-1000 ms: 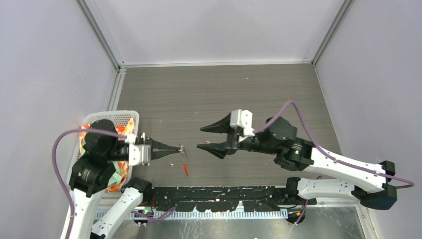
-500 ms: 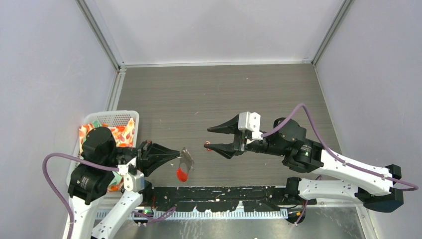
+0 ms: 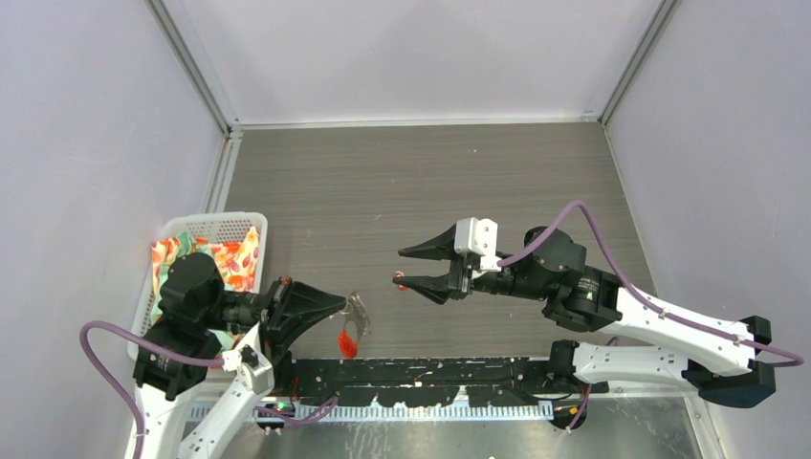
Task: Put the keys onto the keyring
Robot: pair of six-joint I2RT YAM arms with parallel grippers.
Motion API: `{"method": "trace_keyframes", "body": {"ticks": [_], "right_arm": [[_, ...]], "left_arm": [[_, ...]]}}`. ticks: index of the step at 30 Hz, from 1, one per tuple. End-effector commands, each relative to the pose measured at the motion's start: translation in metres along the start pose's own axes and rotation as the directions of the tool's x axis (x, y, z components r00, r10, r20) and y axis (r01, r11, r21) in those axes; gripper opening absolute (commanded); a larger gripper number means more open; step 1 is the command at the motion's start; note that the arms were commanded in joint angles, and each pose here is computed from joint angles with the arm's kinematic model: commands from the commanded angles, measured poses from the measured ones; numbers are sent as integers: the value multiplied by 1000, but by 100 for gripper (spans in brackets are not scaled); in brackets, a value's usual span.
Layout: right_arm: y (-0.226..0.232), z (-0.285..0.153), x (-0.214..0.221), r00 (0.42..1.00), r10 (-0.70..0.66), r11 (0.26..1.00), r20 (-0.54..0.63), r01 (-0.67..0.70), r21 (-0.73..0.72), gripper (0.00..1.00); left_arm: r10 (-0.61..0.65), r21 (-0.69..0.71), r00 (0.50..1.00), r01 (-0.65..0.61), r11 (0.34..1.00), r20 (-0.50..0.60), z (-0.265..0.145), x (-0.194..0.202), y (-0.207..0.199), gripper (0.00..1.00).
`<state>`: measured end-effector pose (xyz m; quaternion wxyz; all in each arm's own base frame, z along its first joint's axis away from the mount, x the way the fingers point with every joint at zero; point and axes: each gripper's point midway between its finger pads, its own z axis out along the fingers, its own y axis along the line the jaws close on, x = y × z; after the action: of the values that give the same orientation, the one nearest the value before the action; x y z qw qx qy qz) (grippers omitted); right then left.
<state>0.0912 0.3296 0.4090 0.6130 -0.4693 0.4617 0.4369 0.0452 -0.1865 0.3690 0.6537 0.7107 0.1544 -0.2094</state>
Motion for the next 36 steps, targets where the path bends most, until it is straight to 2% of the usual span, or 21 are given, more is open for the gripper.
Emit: {"method": "trace_keyframes", "body": {"ticks": [1,10,12,14,16,18,24,29,32,36], "right_arm": [[-1,1,-19,999,-20,1000,48,20,-3,48],[2,4,-20,999,-21,999,49,22,-24,47],[3,4,-13,1000,-15,999,19,15,-32,47],[3,5,-13,1000,-16,999,16,17,-32,47],[4,4,-14,1000,-16,999,15,16,-37,47],[4,5,-15,1000,-15,999,11,15,-41,46],[7,12,-9,999,-18,997,-47,14,-73,45],[6,24,2,986,-24,995,-167,7,-102,45],[9,31,10,971,-25,991,-239,-8,-136,45],[14,34,12,966,-21,985,-256,-24,-170,45]], "left_arm": [[123,2,991,-123,992,46,1,-10,4,0],[126,5,991,-126,992,46,2,-10,6,0],[31,8,999,-31,999,42,2,-9,11,0],[-123,7,992,123,992,24,3,-6,18,0],[-293,0,956,293,956,-4,3,-1,22,0],[-372,2,928,372,928,-30,3,3,22,0],[-522,-28,850,521,853,-70,2,13,16,0],[-655,-73,748,651,755,-107,1,23,16,0],[-687,-69,716,685,726,-120,1,24,15,0],[-728,-98,675,721,685,-123,1,28,18,0]]}}
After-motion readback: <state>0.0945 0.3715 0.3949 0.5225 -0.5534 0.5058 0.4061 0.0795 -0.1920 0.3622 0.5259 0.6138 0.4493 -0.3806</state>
